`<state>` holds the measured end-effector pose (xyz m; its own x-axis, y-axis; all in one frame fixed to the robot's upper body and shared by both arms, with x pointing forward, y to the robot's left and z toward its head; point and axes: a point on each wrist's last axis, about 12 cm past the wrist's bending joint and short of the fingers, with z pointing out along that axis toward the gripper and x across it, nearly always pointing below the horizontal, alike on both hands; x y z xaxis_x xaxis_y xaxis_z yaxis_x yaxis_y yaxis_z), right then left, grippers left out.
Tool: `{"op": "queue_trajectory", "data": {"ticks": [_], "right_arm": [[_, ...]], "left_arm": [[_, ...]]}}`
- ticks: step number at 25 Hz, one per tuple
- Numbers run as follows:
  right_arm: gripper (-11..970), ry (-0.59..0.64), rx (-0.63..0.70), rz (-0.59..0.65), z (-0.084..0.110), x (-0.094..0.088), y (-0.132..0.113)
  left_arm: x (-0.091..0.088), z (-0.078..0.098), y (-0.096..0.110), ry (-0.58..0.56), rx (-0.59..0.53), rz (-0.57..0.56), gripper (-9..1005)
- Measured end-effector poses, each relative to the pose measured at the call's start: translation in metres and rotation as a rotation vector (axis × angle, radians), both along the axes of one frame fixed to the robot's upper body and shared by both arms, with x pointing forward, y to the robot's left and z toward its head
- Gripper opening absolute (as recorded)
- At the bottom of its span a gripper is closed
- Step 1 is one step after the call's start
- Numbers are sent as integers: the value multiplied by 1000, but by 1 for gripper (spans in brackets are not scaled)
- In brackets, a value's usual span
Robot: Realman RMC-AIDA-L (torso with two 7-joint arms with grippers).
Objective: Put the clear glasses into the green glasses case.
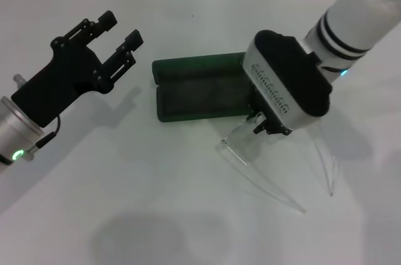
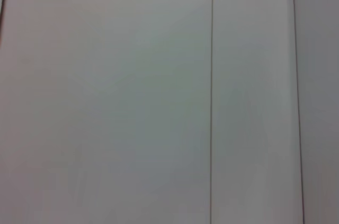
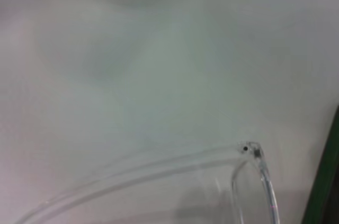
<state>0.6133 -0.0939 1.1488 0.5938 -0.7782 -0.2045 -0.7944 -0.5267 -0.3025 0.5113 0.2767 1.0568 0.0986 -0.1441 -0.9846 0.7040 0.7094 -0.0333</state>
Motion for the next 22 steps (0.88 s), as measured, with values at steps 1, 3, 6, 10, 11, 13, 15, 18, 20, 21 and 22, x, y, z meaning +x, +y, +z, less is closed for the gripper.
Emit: {"op": "queue_trajectory", "data": {"ticks": [1,3,6,10,11,13,15,18,20,21,22], "right_arm": [[257,4,10,-1,2,-1,-3],[183,10,39,-10,8,-3,-9],[173,9,131,-51,22,-4,-27],[136,-11,305,-154,28,-9,-59],[110,-15,364,-194,26,-11,-67],[110,-8,517,-310,17,-14,-82],[109,7,585,-364,14,-14,-87],[109,103,778,-492,11,-11,-101],[109,178,881,-545,14,-8,-112],[109,221,936,-563,16,-6,-117],[109,278,980,-578,17,-5,-123]], "left_arm": [[-1,-1,1,2,0,2,581],[-3,-2,2,5,-1,5,580],[-6,-3,4,10,-2,10,580],[-10,-4,1,6,6,-20,580],[-11,-4,1,2,8,-31,580],[-14,-2,-2,-23,5,-62,581],[-17,1,-5,-52,4,-105,581],[-18,6,-14,-98,21,-200,577],[-16,10,-21,-130,34,-253,574],[-14,12,-24,-143,38,-271,574],[-14,12,-24,-143,38,-271,574]]}}
